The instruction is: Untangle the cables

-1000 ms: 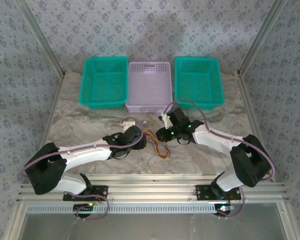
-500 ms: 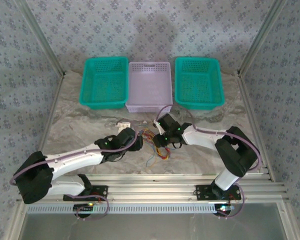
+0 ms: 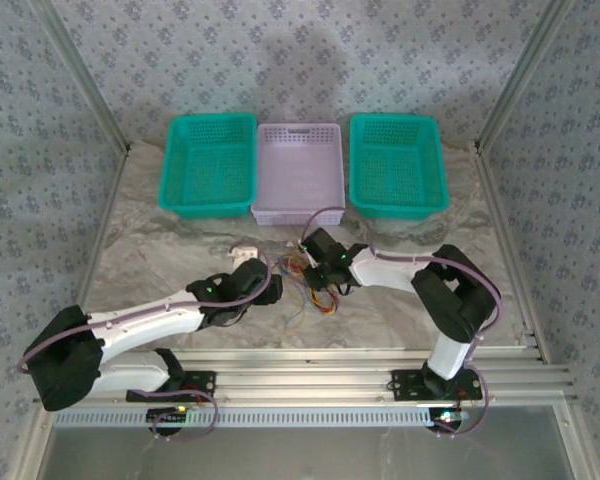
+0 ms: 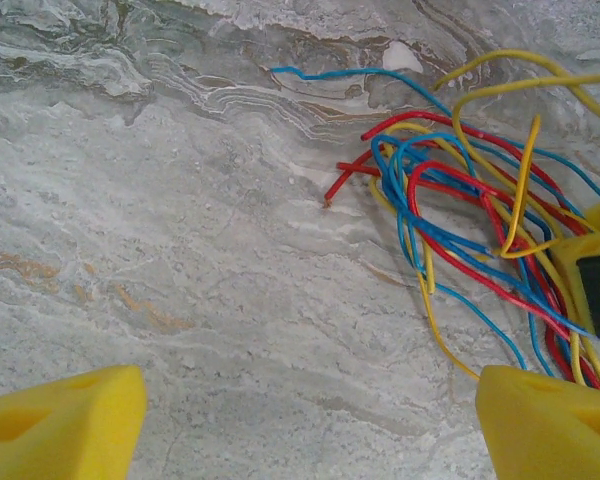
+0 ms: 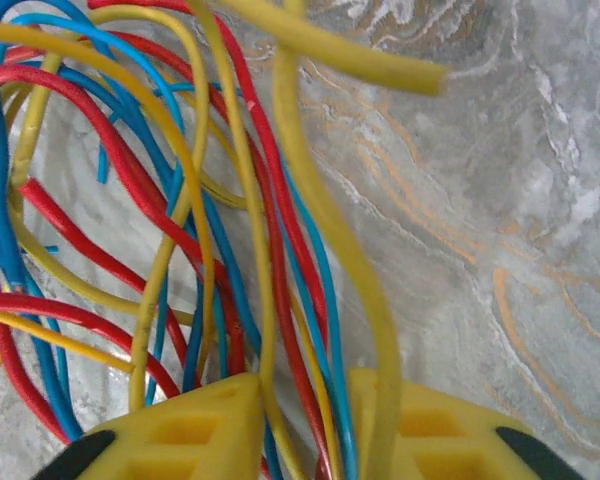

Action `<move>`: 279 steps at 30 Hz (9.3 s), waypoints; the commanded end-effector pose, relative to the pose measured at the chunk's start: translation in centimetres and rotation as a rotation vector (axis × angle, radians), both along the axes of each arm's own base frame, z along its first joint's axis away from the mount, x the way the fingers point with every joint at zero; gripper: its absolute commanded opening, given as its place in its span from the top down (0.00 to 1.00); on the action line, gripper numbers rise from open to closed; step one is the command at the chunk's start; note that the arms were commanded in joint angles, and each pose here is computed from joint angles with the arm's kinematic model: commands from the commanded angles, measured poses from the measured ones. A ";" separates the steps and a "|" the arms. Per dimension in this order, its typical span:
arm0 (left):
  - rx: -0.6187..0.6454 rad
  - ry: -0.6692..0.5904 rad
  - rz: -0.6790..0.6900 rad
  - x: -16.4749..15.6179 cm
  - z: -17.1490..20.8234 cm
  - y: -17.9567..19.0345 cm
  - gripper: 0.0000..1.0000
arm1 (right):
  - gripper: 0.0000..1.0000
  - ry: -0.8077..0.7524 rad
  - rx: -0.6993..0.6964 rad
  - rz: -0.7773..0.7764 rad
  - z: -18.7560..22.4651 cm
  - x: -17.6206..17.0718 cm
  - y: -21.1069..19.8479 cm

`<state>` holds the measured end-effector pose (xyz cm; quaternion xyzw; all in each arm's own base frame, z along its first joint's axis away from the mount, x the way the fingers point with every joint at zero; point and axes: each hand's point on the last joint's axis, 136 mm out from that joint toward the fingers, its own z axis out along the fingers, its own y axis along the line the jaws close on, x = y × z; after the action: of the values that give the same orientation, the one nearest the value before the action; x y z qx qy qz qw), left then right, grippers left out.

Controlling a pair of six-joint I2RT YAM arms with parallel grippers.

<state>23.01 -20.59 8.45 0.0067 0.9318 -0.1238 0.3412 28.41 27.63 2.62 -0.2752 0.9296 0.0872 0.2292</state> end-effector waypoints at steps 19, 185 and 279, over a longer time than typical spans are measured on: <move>-0.151 -0.022 -0.099 -0.7 2.4 -2.7 0.13 | 1.00 -0.183 0.172 0.015 9.5 0.2 0.2; -0.314 -0.158 -0.055 0.1 6.7 -1.3 1.00 | 1.00 -0.325 0.554 -0.432 15.2 0.1 -11.7; -0.272 -0.109 -0.329 -2.0 7.5 -4.6 1.00 | 0.92 -0.181 0.750 -0.091 17.0 -2.3 -6.6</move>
<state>21.28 -24.47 15.70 0.1085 0.8783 -0.2849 0.3682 28.17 18.04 19.33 -0.0837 0.8386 0.3142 0.4371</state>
